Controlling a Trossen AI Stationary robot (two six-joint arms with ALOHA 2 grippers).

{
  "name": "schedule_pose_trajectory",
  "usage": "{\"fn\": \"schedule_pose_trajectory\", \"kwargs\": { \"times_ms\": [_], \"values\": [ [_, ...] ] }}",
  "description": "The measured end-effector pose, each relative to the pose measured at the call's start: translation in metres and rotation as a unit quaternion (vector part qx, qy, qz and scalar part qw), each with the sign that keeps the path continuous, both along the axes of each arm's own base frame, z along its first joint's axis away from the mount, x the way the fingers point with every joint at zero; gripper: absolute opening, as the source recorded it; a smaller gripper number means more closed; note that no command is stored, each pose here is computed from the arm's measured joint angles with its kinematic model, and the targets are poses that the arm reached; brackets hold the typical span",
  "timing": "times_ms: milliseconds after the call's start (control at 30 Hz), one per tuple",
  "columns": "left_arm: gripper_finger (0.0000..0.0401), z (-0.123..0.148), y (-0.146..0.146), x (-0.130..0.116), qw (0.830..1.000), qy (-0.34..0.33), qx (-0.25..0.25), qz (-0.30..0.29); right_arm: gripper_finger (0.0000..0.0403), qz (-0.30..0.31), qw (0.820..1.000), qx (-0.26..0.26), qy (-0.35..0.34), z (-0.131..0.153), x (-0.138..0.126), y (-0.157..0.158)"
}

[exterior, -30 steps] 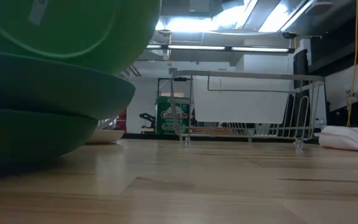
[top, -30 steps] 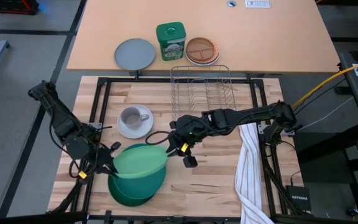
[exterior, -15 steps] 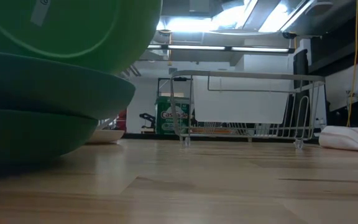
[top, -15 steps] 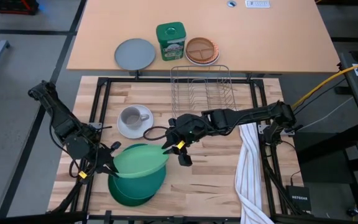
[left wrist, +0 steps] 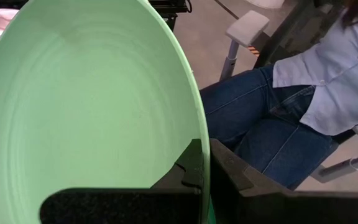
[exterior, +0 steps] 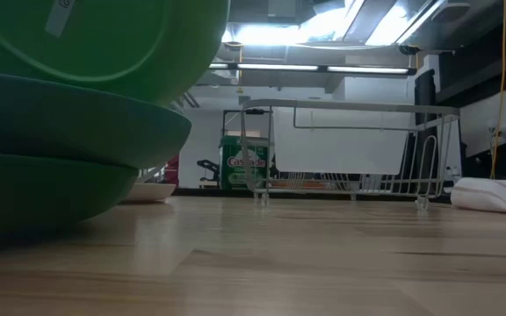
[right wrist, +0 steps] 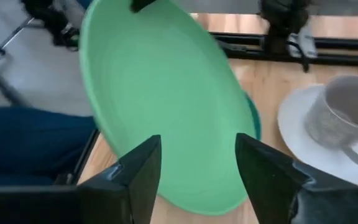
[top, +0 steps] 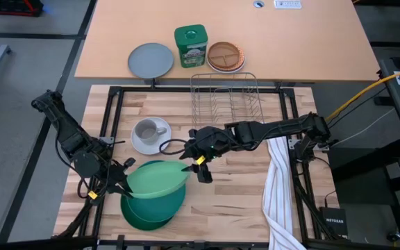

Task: Sort dishes
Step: Put the light green plate into the dish rack

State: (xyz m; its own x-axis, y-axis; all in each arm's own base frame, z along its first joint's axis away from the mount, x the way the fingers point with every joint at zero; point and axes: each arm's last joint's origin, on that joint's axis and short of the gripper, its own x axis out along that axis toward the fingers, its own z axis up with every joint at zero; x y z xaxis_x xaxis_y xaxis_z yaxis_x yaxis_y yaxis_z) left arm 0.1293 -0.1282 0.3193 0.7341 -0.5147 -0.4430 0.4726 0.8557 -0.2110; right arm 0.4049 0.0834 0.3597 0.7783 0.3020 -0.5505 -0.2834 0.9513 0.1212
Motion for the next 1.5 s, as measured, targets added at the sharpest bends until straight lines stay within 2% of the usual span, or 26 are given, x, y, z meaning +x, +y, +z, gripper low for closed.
{"fn": "schedule_pose_trajectory", "kwargs": {
  "times_ms": [233,667,767,900,1167,1300,1500],
  "values": [
    [0.0,0.0,0.0,0.0,1.0,0.003,-0.001,0.0,0.0203,0.076,0.997,-0.022,0.009,-0.016,0.006,0.015],
    [0.0,0.002,-0.001,0.001,0.999,-0.028,0.018,-0.008,0.0196,0.084,0.996,-0.025,0.023,-0.028,0.012,0.021],
    [0.0,0.004,-0.001,0.002,0.999,-0.046,0.026,-0.014,0.0177,0.085,0.996,-0.025,0.022,-0.028,0.012,0.021],
    [0.0,0.004,-0.001,0.002,0.997,-0.056,0.043,-0.022,0.0128,0.097,0.995,-0.023,0.023,-0.028,0.011,0.021],
    [0.0014,0.004,0.0,0.002,0.993,-0.081,0.078,-0.03,0.0031,0.175,0.984,-0.03,0.002,-0.028,0.01,0.026],
    [0.0032,0.004,0.0,0.002,0.991,-0.09,0.095,-0.029,0.0019,0.186,0.982,-0.028,-0.004,-0.027,0.01,0.026],
    [0.0069,0.006,0.004,0.005,0.983,-0.121,0.133,0.042,0.0019,0.158,0.987,-0.039,0.001,-0.028,0.011,0.022]
  ]
}}
